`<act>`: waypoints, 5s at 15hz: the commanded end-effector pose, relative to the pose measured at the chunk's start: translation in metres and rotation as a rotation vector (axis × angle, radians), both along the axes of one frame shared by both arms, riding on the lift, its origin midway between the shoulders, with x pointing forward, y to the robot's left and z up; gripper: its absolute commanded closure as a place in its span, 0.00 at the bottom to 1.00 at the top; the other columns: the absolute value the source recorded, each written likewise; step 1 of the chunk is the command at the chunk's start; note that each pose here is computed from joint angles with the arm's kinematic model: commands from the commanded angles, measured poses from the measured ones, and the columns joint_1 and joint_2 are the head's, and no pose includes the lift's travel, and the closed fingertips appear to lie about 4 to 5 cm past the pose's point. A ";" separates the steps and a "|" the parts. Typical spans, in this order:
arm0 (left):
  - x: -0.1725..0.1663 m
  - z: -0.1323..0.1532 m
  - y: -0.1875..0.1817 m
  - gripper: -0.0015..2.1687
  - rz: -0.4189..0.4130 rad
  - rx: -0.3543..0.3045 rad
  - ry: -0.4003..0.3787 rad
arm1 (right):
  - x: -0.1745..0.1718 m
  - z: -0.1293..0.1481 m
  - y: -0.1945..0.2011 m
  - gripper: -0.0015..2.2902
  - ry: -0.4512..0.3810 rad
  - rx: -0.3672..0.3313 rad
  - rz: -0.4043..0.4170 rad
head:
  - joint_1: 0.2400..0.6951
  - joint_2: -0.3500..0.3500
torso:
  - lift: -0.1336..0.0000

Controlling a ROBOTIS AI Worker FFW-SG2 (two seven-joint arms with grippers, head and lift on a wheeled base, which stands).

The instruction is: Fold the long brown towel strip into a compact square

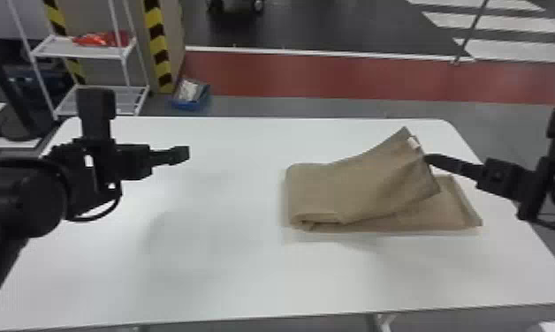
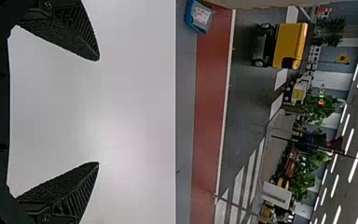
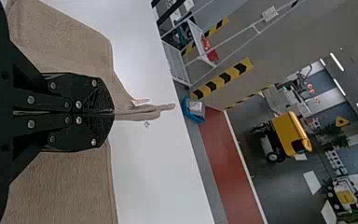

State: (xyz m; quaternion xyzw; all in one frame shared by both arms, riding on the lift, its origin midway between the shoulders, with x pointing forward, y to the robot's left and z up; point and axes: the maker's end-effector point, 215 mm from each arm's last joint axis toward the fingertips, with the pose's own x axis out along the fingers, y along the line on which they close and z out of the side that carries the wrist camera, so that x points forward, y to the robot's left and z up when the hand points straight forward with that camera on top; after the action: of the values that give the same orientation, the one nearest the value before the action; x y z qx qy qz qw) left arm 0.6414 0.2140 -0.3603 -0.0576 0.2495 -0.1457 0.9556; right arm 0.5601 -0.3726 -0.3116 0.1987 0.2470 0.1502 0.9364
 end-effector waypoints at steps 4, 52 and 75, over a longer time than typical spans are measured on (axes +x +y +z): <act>-0.005 -0.012 -0.006 0.04 -0.008 0.018 0.027 | -0.019 0.009 -0.080 0.53 -0.031 -0.011 -0.095 | 0.93 0.22 | 0.10; -0.022 0.043 -0.011 0.04 0.076 -0.041 -0.251 | -0.018 -0.132 0.037 0.92 0.152 -0.260 0.032 | 1.00 0.30 | 0.10; -0.027 0.038 0.016 0.04 0.101 -0.051 -0.242 | 0.042 -0.146 0.176 0.92 0.223 -0.204 0.213 | 1.00 0.52 | 0.10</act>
State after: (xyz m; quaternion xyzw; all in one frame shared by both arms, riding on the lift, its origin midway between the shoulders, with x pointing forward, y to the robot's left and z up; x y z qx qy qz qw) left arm 0.6144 0.2285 -0.3227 -0.0762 0.1260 -0.1102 0.9829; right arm 0.6008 -0.2043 -0.4562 0.0876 0.3815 0.1948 0.8994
